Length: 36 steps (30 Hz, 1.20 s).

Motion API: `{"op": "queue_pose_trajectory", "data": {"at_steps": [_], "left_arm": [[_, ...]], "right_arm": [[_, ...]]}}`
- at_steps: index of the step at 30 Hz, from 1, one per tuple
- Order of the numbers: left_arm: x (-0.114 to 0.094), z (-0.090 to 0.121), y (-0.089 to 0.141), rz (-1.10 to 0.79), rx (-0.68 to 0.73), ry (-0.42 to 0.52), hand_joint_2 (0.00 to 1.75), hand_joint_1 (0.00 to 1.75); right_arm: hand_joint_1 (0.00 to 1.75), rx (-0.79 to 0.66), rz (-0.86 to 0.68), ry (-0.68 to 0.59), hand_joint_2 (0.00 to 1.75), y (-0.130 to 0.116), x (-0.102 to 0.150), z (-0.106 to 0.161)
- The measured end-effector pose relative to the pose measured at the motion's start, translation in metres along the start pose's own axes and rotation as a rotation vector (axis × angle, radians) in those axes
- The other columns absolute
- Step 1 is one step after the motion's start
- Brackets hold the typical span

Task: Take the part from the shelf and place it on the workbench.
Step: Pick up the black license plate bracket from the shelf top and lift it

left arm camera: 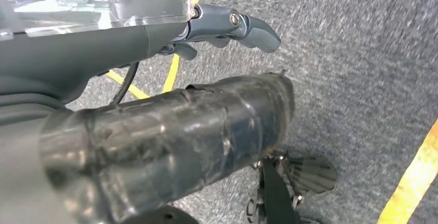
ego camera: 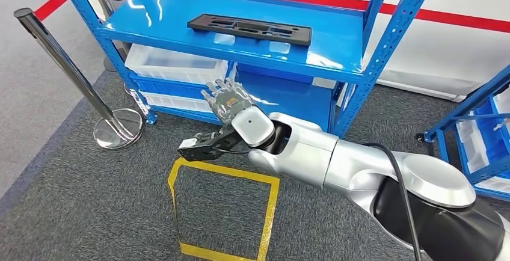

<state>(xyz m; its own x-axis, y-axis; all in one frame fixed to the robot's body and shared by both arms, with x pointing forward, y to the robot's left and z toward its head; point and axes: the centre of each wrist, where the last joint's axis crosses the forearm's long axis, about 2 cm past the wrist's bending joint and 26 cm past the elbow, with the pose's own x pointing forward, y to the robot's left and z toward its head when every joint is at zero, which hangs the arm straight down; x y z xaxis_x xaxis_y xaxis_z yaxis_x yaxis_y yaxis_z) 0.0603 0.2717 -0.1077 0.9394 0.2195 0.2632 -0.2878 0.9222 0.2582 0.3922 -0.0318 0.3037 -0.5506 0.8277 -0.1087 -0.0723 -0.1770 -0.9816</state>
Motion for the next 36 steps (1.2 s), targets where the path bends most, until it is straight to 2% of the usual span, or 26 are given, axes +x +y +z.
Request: {"op": "queue_pose_trajectory", "data": {"at_steps": [36], "left_arm": [[-0.0004,0.0004,-0.001,-0.014,-0.002,-0.009,0.0,0.0]], "right_arm": [[0.0,0.007,-0.012,0.014,0.0,-0.0005,-0.0044,0.0025]]}}
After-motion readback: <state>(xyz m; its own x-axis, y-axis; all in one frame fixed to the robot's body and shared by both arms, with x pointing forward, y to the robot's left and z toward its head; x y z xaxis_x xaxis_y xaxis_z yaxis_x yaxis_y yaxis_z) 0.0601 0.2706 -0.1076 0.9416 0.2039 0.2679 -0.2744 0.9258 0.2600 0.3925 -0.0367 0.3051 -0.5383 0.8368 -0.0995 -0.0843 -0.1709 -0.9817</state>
